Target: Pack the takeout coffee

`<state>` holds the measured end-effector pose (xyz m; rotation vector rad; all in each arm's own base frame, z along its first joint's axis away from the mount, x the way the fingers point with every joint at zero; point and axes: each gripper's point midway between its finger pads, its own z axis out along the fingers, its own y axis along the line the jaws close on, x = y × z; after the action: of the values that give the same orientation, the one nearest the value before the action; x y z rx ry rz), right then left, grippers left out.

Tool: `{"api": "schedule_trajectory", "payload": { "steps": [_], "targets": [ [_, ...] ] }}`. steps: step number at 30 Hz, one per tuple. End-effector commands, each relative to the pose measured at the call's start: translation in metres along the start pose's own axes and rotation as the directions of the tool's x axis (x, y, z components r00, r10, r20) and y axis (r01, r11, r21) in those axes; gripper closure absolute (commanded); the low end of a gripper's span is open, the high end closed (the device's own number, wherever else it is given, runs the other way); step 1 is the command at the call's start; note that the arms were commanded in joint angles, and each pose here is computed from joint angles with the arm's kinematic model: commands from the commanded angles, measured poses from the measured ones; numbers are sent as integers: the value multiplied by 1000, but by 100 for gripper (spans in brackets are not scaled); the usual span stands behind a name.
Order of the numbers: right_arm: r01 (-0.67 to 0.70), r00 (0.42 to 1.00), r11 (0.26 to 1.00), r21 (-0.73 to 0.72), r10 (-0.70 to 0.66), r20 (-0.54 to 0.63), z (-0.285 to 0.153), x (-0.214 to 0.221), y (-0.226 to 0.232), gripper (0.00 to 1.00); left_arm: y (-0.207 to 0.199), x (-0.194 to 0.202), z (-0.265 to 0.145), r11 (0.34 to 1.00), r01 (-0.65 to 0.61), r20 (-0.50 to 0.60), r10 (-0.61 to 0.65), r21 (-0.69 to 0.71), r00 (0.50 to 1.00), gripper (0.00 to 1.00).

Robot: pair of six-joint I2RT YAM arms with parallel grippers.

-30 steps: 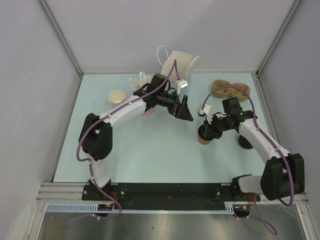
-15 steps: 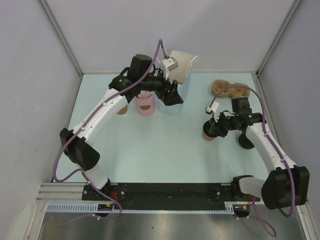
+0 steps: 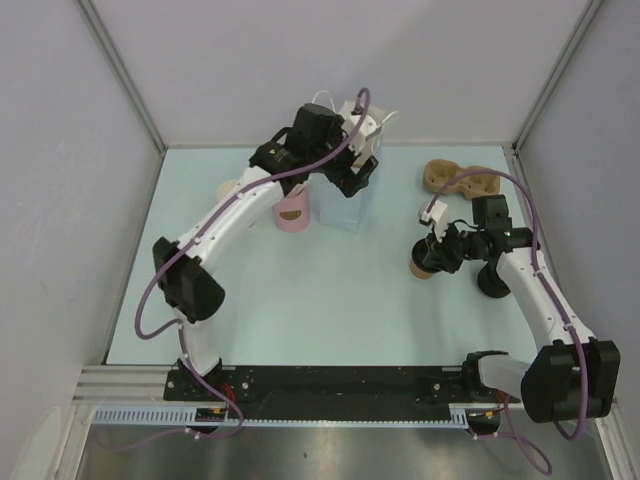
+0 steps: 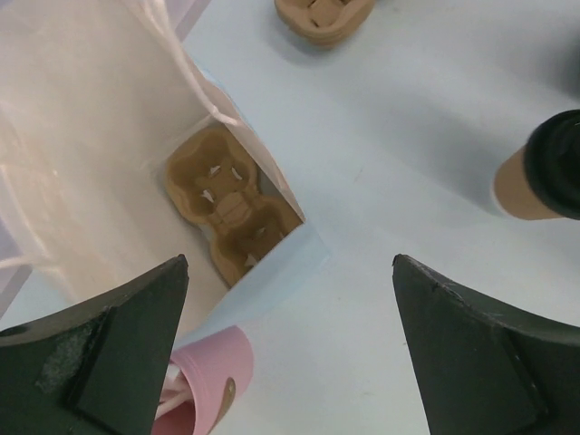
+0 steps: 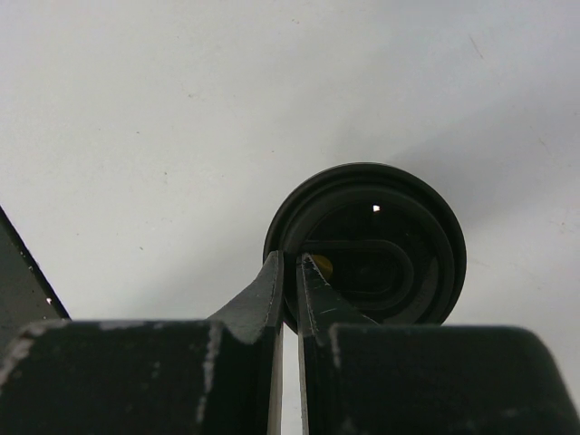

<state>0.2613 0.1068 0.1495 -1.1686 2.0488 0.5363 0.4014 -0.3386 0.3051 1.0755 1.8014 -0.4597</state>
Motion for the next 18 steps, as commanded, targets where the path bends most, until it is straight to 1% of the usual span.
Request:
{"api": "schedule_trajectory", "payload": {
  "steps": [1,2,8,11,14,15,17,18],
  "targets": [
    [-2,999,1000,-2,2,32,-3,-6,1,100,20,-17,10,989,-111,2,112,-99,994,1],
    [-3,999,1000,-1,3,34,-3,-6,0,100,20,-14,17,988,-120,-8,119,-93,993,1],
    [-12,999,1000,-4,12,38,-5,-4,-1,100,24,-19,24,983,-161,8,162,-90,987,1],
    [-16,999,1000,-4,17,37,-5,-3,-2,100,23,-12,28,981,-177,-7,177,-82,984,1],
    [-15,999,1000,-7,16,38,-5,-3,-1,100,19,-5,29,981,-188,-24,187,-54,982,7],
    [-16,999,1000,-6,16,37,-5,-3,-2,100,16,-2,30,981,-191,-31,190,-41,981,12],
    [-17,999,1000,-6,18,37,-5,-3,-1,100,11,3,30,980,-200,-42,199,-13,979,17],
    [-17,999,1000,-6,18,37,-5,-3,-1,100,10,4,30,980,-201,-45,201,-4,979,23]
  ]
}}
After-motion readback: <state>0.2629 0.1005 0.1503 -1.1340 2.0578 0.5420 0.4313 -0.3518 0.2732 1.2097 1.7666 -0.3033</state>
